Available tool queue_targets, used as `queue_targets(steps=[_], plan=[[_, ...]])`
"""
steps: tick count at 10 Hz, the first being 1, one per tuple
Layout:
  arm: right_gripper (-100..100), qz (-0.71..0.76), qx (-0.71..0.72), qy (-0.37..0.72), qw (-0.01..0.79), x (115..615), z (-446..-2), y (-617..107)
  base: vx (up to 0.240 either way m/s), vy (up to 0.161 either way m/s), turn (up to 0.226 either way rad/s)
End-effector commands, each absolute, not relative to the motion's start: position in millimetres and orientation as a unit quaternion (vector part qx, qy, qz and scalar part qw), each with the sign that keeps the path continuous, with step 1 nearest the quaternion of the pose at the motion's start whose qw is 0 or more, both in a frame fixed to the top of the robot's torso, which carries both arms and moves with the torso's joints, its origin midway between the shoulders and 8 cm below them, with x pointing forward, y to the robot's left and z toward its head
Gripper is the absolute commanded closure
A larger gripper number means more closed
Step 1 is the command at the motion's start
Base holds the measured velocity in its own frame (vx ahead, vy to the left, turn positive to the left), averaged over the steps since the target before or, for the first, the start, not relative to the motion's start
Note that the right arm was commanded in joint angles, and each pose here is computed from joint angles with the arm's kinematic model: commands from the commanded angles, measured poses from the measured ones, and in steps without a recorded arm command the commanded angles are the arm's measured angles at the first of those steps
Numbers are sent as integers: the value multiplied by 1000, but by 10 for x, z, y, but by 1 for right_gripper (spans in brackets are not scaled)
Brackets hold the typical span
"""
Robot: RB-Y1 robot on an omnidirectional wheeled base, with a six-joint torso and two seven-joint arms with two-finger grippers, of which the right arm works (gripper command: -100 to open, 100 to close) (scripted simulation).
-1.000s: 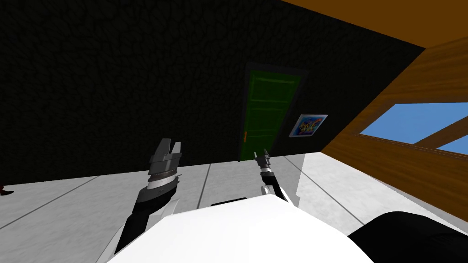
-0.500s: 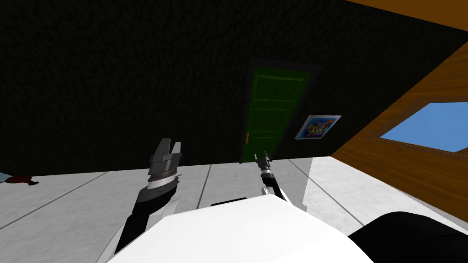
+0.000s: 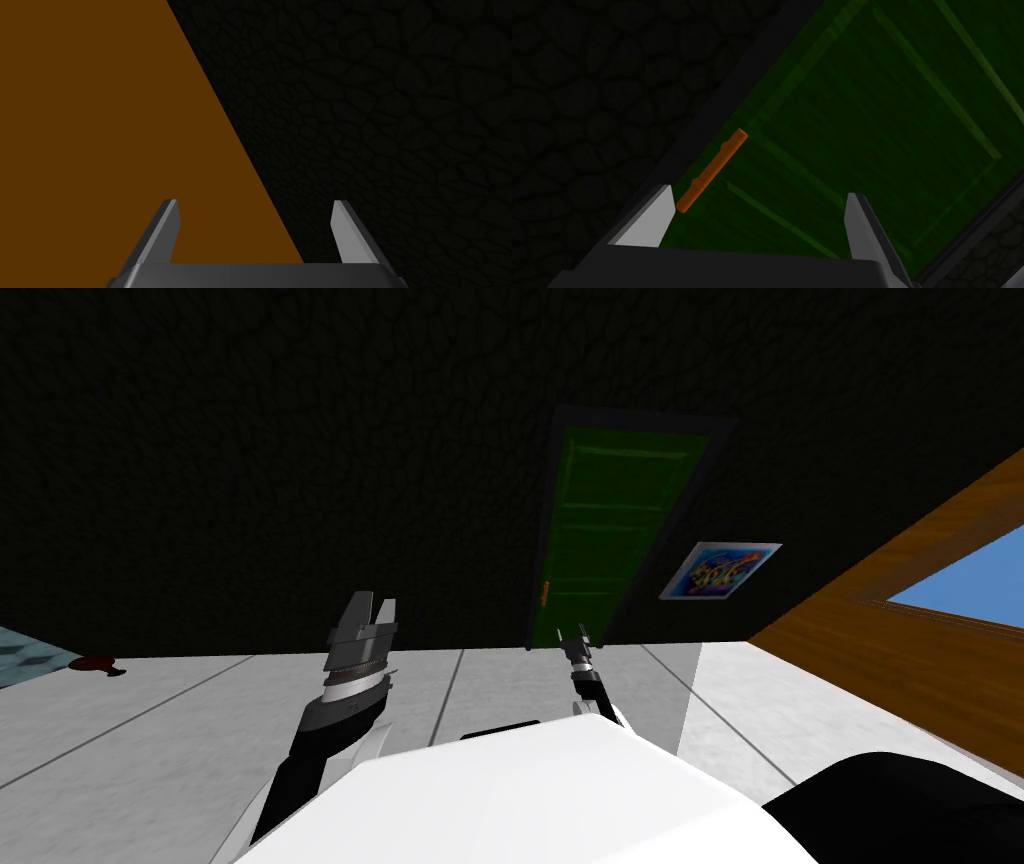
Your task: Pull the door open
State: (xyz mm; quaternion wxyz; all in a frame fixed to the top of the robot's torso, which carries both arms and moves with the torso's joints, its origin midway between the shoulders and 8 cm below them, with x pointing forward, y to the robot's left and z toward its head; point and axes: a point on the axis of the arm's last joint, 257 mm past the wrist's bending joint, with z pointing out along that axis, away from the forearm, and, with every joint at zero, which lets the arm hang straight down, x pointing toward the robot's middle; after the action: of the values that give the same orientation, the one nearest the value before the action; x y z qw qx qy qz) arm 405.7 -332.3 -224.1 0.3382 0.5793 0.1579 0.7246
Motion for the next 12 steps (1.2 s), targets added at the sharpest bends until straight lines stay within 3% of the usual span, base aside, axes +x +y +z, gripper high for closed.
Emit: queue_targets(steps=[1, 12], plan=[[-100, 726, 589, 145, 324, 4055, -2346, -3362, 91, -53, 79], [-100, 724, 644, 56, 240, 3970, -2979, -3583, 88, -54, 83]])
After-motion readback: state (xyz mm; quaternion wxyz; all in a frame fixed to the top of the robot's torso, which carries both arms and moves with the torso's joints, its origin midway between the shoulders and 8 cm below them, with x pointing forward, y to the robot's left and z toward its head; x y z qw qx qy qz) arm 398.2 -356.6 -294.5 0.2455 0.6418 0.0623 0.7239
